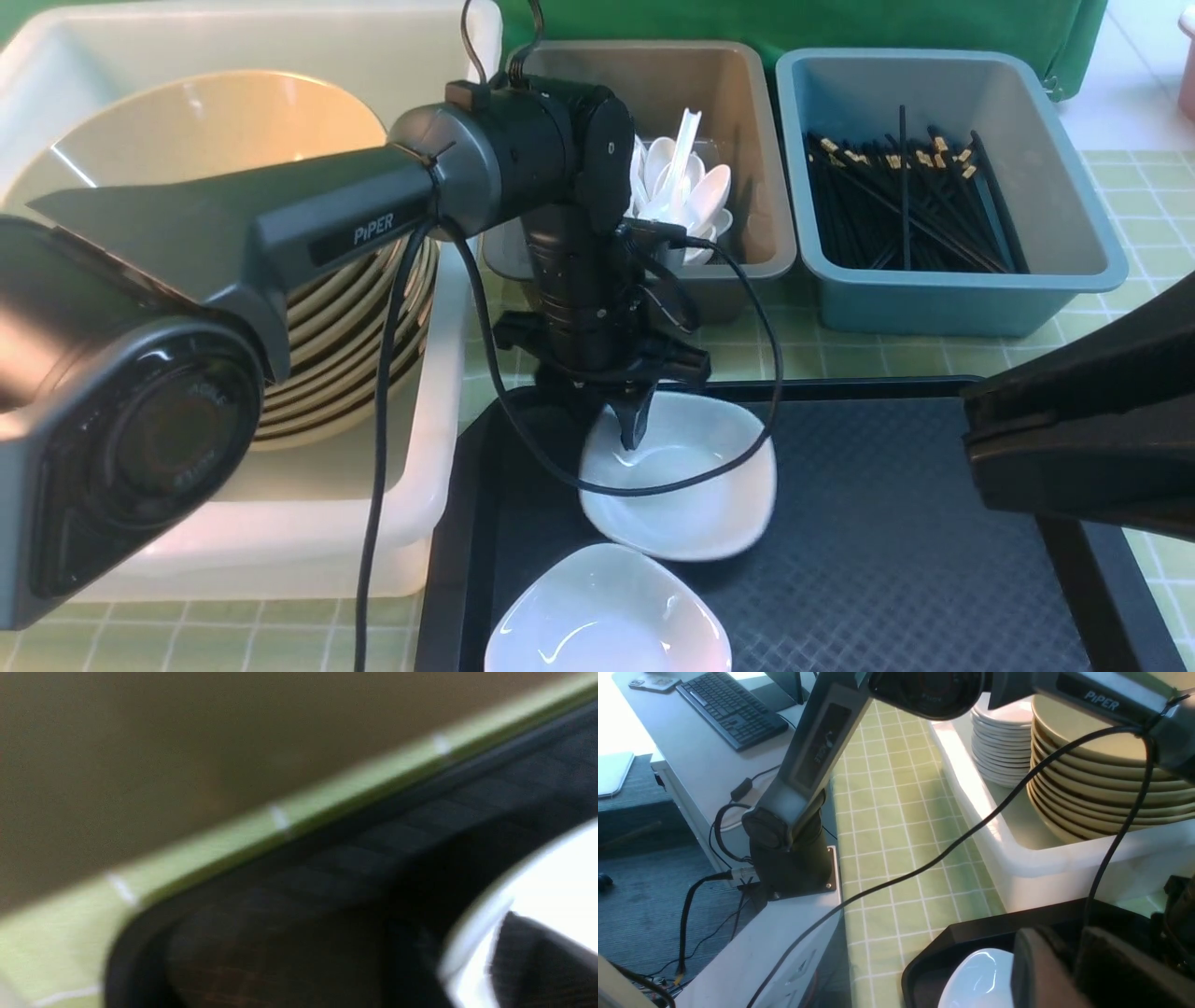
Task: On green table put chopsticks spoon bowls plates into blue grey white boxes.
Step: 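Grasp the small white bowl on the black tray by its rim with the left gripper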
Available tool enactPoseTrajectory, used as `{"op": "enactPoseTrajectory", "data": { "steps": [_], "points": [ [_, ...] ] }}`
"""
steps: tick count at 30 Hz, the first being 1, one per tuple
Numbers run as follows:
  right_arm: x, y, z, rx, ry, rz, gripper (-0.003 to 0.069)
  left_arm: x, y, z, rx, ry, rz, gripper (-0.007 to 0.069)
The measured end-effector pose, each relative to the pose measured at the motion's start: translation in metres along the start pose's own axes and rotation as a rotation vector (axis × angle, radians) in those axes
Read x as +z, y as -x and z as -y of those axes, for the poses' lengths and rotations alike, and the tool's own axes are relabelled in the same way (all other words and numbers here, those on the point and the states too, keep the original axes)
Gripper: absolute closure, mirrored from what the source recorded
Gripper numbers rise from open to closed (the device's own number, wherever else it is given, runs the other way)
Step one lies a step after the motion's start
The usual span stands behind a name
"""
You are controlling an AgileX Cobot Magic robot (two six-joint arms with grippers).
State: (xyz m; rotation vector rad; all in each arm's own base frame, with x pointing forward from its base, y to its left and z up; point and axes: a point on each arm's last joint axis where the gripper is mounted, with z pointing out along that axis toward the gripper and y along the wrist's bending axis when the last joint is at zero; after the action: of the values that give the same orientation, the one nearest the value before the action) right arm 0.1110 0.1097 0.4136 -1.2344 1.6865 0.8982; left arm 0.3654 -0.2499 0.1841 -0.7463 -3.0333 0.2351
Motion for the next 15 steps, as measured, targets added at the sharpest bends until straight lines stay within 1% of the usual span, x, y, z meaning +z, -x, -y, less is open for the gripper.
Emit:
{"op": "enactPoseTrajectory", "data": {
  "steps": [1,4,12,15],
  "points": [
    [0.0,0.0,0.0,0.0,0.0,0.0,0.0528,0.0,0.0,0.001,0.003,-0.008,-0.005,0.053],
    [0.0,0.0,0.0,0.0,0.0,0.0,0.0528,-0.002,-0.001,0.003,0.013,-0.034,-0.002,0.0571],
    [0.0,0.0,0.0,0.0,0.0,0.0,0.0517,-0.003,0.0,0.011,0.037,-0.114,0.006,0.0573],
    [0.0,0.0,0.0,0.0,0.001,0.0,0.0515,-0.011,-0.001,0.015,0.051,-0.146,0.023,0.0575]
  ]
}}
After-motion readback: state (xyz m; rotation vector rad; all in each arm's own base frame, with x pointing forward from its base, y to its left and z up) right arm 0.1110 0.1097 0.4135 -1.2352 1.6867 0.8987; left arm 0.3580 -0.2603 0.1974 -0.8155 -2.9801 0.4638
